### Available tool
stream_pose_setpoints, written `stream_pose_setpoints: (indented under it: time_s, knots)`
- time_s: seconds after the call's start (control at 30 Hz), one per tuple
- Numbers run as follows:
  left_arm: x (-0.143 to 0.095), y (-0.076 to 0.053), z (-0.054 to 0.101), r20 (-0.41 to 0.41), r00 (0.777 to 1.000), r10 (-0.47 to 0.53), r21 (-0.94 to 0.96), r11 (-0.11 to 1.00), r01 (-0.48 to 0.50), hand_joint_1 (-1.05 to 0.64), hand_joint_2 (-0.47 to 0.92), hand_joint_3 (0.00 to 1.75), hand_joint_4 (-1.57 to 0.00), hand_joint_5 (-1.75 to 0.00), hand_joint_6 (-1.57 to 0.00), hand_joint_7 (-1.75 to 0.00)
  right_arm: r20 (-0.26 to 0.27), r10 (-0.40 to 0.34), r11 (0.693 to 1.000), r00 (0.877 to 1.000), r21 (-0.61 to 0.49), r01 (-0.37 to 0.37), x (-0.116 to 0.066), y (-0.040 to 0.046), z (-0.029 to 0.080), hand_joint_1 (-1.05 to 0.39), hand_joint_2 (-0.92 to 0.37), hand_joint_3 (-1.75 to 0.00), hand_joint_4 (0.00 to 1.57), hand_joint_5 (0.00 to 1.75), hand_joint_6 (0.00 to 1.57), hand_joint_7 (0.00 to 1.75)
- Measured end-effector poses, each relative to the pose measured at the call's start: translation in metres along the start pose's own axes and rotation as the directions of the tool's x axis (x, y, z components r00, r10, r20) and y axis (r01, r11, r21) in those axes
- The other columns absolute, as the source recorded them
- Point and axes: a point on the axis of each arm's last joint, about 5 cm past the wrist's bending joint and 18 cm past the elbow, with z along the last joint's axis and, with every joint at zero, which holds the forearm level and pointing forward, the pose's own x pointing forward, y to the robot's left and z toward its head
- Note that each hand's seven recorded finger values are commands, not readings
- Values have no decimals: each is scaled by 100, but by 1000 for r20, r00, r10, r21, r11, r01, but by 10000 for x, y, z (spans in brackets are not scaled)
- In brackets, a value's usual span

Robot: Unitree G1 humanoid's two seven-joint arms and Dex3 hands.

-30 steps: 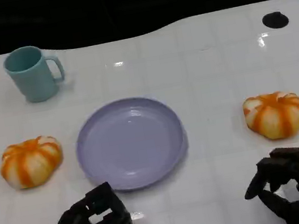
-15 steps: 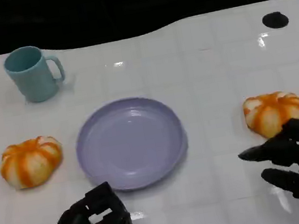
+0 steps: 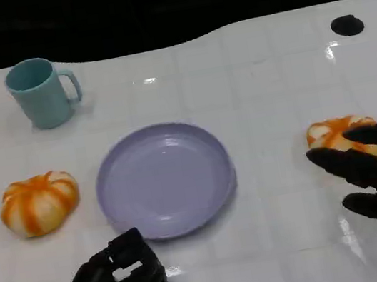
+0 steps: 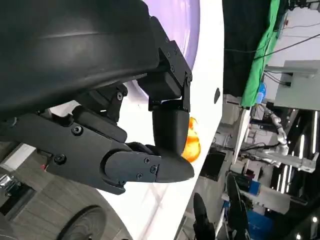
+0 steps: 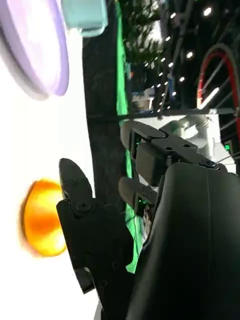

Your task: Grasp the bread from the table and place it into the plate.

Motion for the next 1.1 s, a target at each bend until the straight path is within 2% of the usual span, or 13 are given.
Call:
stream_pose_setpoints:
  time_s: [0.2,0.4,0.7,1.1]
  knots:
    - [-2,-3,-6,5,1000,2,0,1000,-2,-61,84,36,-78,-175,-72,-149,-29,66,996,997,-52,-68,39,-36,-21,-47,-91,-1,10,50,40,0]
    - [3,-12,-10,6,1000,1,2,1000,-1,-61,85,37,-78,-175,-71,-150,-40,119,986,992,-110,-123,195,-30,-43,-48,-87,0,5,58,39,0]
    - [9,-24,-15,11,1000,3,-5,1000,-3,-60,85,37,-77,-175,-70,-149,-98,192,966,976,-153,-206,387,71,-126,-52,-85,0,6,59,38,0]
    - [2,-30,-11,15,1000,3,-3,1000,-3,-60,84,37,-77,-175,-70,-149,-123,247,942,961,-202,-268,532,199,-192,-57,-87,-1,7,56,34,0]
